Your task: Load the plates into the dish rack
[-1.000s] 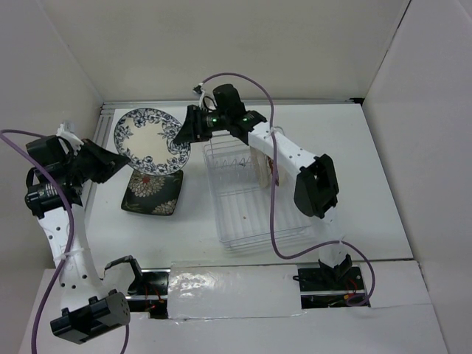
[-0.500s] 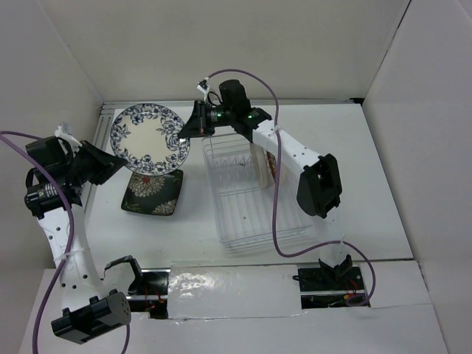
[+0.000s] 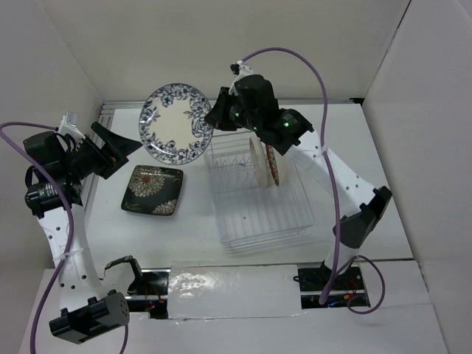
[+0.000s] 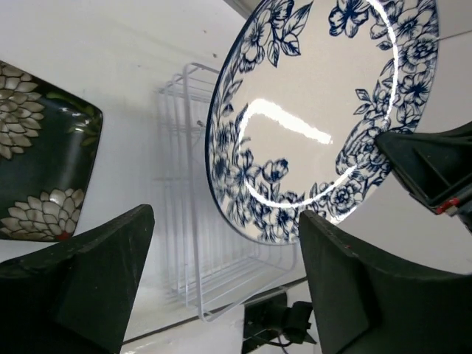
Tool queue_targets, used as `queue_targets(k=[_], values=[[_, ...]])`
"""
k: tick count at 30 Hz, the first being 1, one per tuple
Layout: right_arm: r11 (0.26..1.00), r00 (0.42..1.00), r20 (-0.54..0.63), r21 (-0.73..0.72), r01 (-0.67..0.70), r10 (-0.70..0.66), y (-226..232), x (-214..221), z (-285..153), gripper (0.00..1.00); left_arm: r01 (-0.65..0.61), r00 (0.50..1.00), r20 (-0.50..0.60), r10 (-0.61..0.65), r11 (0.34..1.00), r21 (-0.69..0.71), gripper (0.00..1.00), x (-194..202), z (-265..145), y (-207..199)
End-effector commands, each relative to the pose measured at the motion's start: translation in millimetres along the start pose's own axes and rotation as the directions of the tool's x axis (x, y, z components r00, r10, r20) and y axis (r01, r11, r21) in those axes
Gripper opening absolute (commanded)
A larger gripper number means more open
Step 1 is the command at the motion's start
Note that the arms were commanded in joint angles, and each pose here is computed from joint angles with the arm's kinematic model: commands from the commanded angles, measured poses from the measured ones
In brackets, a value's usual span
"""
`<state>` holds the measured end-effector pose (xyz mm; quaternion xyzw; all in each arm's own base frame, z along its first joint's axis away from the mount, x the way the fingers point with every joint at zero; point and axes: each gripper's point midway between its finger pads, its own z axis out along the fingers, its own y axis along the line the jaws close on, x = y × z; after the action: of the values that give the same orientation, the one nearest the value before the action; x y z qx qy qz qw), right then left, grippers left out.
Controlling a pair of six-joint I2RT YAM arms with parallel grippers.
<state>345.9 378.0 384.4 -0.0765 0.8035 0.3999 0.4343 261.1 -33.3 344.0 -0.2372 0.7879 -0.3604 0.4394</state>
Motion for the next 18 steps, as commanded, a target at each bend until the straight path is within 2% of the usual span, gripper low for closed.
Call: queue_targets(k=[1, 4, 9, 12, 16, 18], values=[[0.982, 0.964, 0.265, 0.188, -0.015, -0.036, -18, -58, -43, 0.00, -0.069, 0.998, 0.015, 0.068, 0.992, 0.107, 0.99, -7, -8, -29], [0.960, 0.941, 0.329, 0.280, -0.012, -0.084, -25, -73, -66, 0.00, -0.065, 0.998, 0.004, 0.065, 0.992, 0.105, 0.99, -7, -6, -28], [0.866, 0.910, 0.336, 0.499, 0.047, -0.243, -41, -87, -101, 0.00, -0.056, 0.998, 0.002, 0.056, 0.993, 0.100, 0.99, -6, -5, -26], [0.766, 0.882, 0.318, 0.639, 0.072, -0.348, -57, -91, -126, 0.00, -0.042, 0.999, 0.003, 0.042, 0.996, 0.083, 0.99, -6, -4, -22], [0.672, 0.852, 0.261, 0.728, 0.135, -0.454, -52, -86, -147, 0.00, -0.042, 0.999, 0.007, 0.042, 0.997, 0.070, 0.99, -4, -2, -16], [0.566, 0.828, 0.204, 0.810, 0.157, -0.522, -58, -84, -157, 0.00, -0.035, 0.999, -0.011, 0.036, 0.996, 0.086, 0.99, -3, 0, -17]])
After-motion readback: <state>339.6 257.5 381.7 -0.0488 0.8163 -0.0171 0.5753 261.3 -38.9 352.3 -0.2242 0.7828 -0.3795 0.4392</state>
